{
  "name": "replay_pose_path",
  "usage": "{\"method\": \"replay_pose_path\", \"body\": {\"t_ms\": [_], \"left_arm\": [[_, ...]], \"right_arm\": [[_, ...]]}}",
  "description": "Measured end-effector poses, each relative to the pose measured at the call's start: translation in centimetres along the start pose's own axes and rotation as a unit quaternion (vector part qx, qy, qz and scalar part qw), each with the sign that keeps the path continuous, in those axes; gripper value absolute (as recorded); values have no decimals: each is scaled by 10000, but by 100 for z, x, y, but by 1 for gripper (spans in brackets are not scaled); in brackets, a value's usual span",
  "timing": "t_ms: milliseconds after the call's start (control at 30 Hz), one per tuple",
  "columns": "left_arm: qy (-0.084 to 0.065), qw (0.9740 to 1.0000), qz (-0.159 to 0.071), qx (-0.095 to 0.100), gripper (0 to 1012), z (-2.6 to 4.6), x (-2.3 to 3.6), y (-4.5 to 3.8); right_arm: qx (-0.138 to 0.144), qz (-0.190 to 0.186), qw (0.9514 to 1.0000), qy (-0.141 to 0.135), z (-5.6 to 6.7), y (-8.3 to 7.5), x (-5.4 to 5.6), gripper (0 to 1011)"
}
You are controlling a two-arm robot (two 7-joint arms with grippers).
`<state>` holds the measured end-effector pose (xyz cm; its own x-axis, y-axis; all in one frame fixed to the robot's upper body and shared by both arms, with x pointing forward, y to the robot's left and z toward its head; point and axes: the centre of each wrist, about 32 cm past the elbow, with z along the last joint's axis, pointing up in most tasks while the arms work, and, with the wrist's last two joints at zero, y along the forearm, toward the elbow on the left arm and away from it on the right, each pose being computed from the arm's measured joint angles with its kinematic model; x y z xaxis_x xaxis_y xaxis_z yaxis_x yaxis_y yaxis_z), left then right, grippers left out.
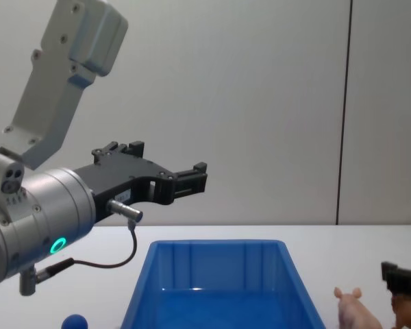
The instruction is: Pick up the two dolls from the table and place them into the box.
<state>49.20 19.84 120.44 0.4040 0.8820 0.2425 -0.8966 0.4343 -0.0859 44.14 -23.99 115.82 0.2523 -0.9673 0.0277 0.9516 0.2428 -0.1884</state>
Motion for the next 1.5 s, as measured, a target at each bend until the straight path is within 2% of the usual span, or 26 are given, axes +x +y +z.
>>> {"method": "replay_pose_path", "body": {"t_ms": [767, 967, 1167, 1200, 1233, 1300, 1367, 1500], "left_arm": [[0, 10000, 0, 0, 1001, 0, 0, 0], [0, 10000, 0, 0, 1001, 0, 0, 0], [0, 10000, 0, 0, 1001, 0, 0, 0], [0, 10000, 0, 0, 1001, 0, 0, 0], [0, 10000, 0, 0, 1001, 0, 0, 0], [0, 10000, 0, 0, 1001, 0, 0, 0], [0, 10000, 1, 0, 1001, 0, 0, 0], [0, 10000, 0, 0, 1001, 0, 0, 0]], "right_arm": [[-504, -198, 9985, -46, -221, 94, -118, 996], [-605, -236, 9979, -41, -255, 95, -139, 881], [-685, -274, 9973, -23, -277, 94, -154, 686], [-692, -278, 9972, -19, -279, 94, -157, 686], [-698, -283, 9972, -18, -281, 93, -158, 624], [-714, -295, 9970, -15, -285, 92, -162, 588], [-734, -321, 9968, -15, -290, 88, -166, 486], [-721, -355, 9968, -30, -279, 80, -172, 364]]}}
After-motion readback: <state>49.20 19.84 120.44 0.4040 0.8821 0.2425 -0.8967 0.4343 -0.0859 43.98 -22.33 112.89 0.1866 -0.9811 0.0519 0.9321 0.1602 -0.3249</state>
